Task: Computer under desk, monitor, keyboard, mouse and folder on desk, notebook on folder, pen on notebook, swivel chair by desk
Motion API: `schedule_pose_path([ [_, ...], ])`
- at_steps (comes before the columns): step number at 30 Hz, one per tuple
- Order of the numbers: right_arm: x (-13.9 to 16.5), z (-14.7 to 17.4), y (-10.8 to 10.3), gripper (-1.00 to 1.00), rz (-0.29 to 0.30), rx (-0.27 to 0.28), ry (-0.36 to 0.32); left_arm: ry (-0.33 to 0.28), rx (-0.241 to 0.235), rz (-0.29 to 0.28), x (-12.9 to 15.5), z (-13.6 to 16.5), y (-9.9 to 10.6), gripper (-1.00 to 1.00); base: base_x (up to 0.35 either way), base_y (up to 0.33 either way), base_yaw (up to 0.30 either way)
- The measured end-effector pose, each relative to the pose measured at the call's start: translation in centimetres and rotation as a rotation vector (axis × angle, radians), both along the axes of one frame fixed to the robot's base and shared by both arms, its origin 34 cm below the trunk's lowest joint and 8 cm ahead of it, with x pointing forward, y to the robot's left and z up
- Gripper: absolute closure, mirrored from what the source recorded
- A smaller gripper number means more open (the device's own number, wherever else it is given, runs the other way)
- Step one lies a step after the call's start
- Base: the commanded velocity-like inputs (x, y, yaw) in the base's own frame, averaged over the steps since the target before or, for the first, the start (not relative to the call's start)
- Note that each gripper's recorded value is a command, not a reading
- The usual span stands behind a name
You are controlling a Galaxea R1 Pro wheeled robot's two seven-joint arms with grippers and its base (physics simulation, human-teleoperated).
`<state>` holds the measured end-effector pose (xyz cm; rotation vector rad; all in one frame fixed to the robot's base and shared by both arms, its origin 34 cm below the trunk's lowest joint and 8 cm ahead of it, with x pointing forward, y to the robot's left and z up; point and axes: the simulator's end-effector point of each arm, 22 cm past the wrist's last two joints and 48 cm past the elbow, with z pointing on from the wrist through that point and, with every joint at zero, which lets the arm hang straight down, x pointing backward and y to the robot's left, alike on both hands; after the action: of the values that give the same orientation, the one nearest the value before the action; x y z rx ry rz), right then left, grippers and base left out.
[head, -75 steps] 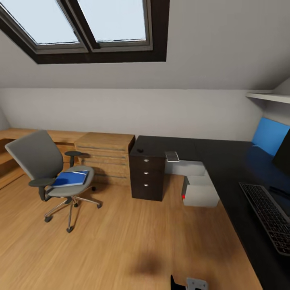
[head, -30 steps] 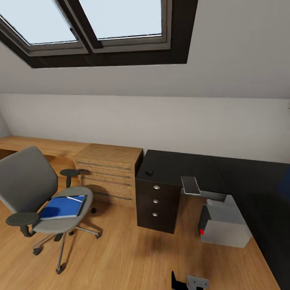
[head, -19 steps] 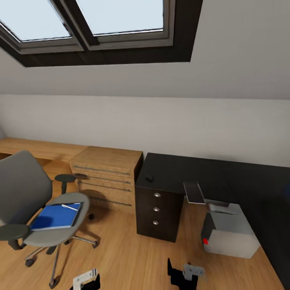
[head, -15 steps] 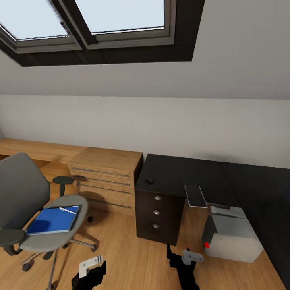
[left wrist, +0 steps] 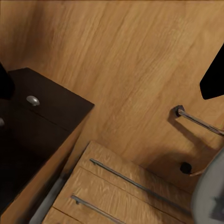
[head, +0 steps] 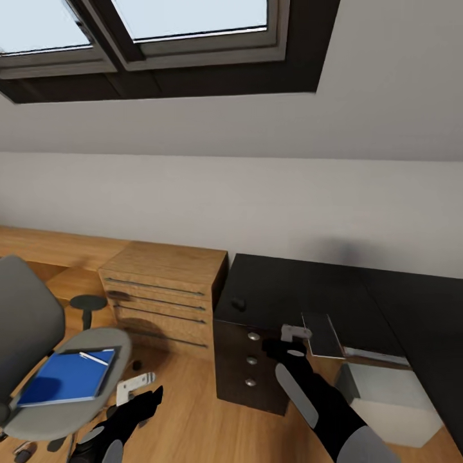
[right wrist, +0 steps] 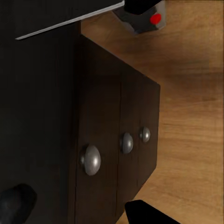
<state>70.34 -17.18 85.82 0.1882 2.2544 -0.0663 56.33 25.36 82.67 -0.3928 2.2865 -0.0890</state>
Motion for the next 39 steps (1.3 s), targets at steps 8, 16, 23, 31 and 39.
schedule_pose_path([
  [8,0.2,0.8,0.5,-1.00,-0.002,0.008,-0.015,0.000,-0.003,0.002,0.0,-0.1,-0.1,-1.00,0.318,-0.019,0.000],
  [16,-0.2,0.7,2.7,-1.00,0.068,-0.019,-0.022,0.015,-0.005,-0.005,-0.3,-0.8,-0.5,-1.00,0.313,-0.118,0.108],
  [23,-1.0,0.3,5.2,-1.00,0.159,-0.048,-0.024,0.060,-0.004,-0.038,-1.2,-2.6,-1.8,-1.00,0.160,-0.104,0.248],
  [31,-1.0,-0.3,5.8,-1.00,0.245,-0.004,-0.024,0.056,-0.005,-0.040,-1.2,-2.5,-1.9,-1.00,0.088,-0.005,0.207],
  [39,-0.5,-0.6,3.5,-1.00,0.282,-0.002,-0.045,0.041,-0.005,-0.035,-0.9,-2.2,-1.9,-1.00,0.249,0.000,0.013],
])
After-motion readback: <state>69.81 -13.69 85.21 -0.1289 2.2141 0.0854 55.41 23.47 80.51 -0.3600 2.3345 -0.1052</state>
